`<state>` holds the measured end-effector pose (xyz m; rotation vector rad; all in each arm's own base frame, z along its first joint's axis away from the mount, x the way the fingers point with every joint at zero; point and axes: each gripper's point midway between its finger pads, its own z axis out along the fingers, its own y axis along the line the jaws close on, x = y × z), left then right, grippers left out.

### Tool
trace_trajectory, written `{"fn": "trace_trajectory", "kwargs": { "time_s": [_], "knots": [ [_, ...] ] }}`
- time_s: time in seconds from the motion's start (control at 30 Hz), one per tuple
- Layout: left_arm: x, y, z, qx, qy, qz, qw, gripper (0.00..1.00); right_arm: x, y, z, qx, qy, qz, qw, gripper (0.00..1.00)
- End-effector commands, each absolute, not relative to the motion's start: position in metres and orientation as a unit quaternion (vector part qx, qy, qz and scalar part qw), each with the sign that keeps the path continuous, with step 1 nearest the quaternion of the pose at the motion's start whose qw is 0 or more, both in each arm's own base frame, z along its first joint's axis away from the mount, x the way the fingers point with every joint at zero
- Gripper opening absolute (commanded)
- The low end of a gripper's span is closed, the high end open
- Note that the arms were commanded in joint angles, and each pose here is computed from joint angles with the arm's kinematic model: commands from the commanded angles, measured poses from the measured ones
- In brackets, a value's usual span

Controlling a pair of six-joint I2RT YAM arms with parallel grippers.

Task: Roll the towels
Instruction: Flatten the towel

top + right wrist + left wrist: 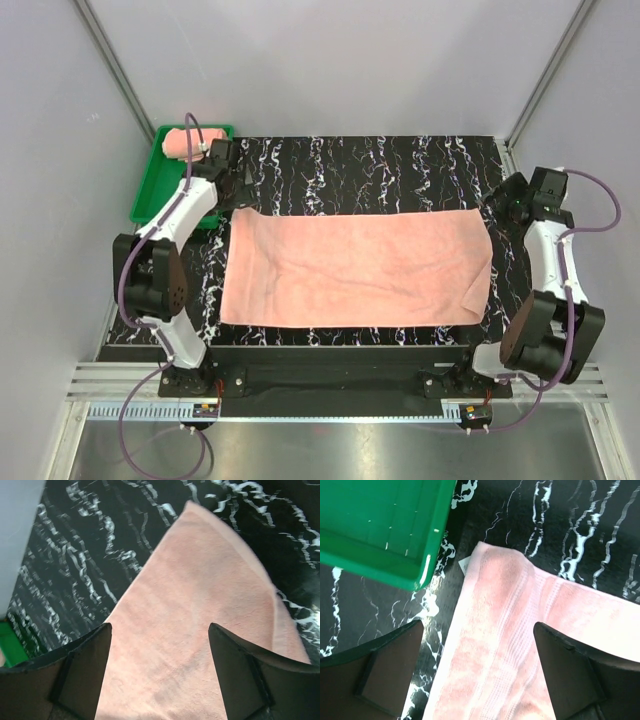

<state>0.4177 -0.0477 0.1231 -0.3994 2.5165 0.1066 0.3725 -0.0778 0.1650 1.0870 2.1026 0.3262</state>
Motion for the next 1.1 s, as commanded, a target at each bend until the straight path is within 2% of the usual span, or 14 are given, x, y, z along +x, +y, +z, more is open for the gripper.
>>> {"fn": "trace_trajectory", "kwargs": {
  "time_s": [0.0,0.17,0.27,0.4,0.6,1.07],
  "knots": [
    [0.400,-0.052,0.158,-0.156,0.928,0.027,0.337,0.99,0.367,-0.048,0.164,0.377,0.833,0.172,0.366,0.84],
    [0.359,-0.078,0.166,-0.140,0.922,-0.016,0.360,0.99,0.376,-0.029,0.157,0.341,0.843,0.220,0.352,0.75],
    [0.324,-0.081,0.123,-0.145,0.934,-0.036,0.326,0.99,0.393,-0.022,0.144,0.330,0.850,0.253,0.324,0.70],
    [0.308,-0.086,0.099,-0.152,0.932,-0.065,0.322,0.99,0.416,-0.024,0.106,0.338,0.863,0.262,0.270,0.68],
    [0.312,-0.098,0.081,-0.153,0.931,-0.096,0.317,0.98,0.439,-0.032,0.066,0.379,0.857,0.259,0.236,0.64],
    [0.335,-0.096,0.055,-0.149,0.940,-0.064,0.301,0.97,0.481,-0.076,0.024,0.420,0.860,0.183,0.224,0.56]
  ]
}}
